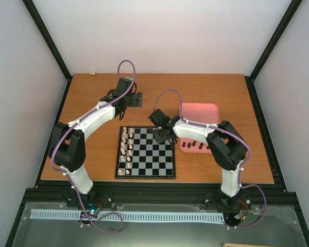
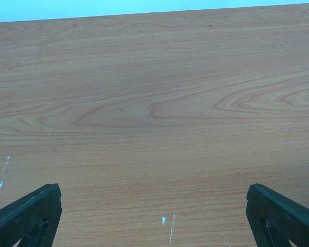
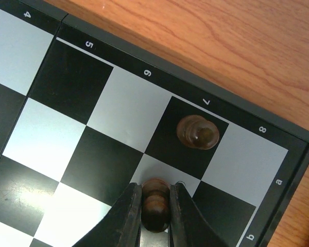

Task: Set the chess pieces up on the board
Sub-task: Place the chess piece on the chessboard, then pick up the chess piece from the storage box, then place the chess piece on the chessboard.

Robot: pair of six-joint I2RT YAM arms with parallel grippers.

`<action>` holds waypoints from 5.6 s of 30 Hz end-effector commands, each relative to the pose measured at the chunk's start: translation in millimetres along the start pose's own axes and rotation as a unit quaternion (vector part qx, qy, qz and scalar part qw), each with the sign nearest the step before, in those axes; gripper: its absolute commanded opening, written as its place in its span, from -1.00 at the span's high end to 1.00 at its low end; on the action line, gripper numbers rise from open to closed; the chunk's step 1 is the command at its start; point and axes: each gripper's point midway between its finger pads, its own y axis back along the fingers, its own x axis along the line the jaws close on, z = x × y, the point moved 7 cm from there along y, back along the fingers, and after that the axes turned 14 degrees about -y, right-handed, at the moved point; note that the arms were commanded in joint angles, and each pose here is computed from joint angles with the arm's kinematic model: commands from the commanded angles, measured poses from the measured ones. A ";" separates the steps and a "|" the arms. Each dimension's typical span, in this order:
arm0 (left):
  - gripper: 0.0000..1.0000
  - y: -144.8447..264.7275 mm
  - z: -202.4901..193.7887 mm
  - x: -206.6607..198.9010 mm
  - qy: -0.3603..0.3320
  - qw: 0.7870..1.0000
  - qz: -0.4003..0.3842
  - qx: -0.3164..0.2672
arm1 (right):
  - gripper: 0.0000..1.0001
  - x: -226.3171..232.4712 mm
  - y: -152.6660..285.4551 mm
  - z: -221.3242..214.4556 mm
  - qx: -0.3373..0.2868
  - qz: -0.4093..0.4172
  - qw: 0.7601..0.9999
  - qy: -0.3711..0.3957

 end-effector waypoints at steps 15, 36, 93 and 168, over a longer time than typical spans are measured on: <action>-1.00 1.8 6.9 4.2 0.009 1.000 0.007 -0.009 | 0.63 3.3 -2.1 -0.8 0.006 -0.004 1.000 0.010; -0.99 1.7 7.0 3.4 0.008 1.000 0.004 -0.008 | -0.11 -26.1 105.5 19.5 -0.128 0.011 0.992 -0.015; -0.99 -3.5 6.3 0.4 0.009 1.000 -0.004 -0.003 | 0.81 -145.2 37.8 15.9 -0.064 -0.082 0.983 -0.148; -0.99 -6.7 4.8 1.1 0.005 1.000 0.004 0.002 | 0.78 5.0 13.7 -21.3 0.008 0.026 0.999 0.017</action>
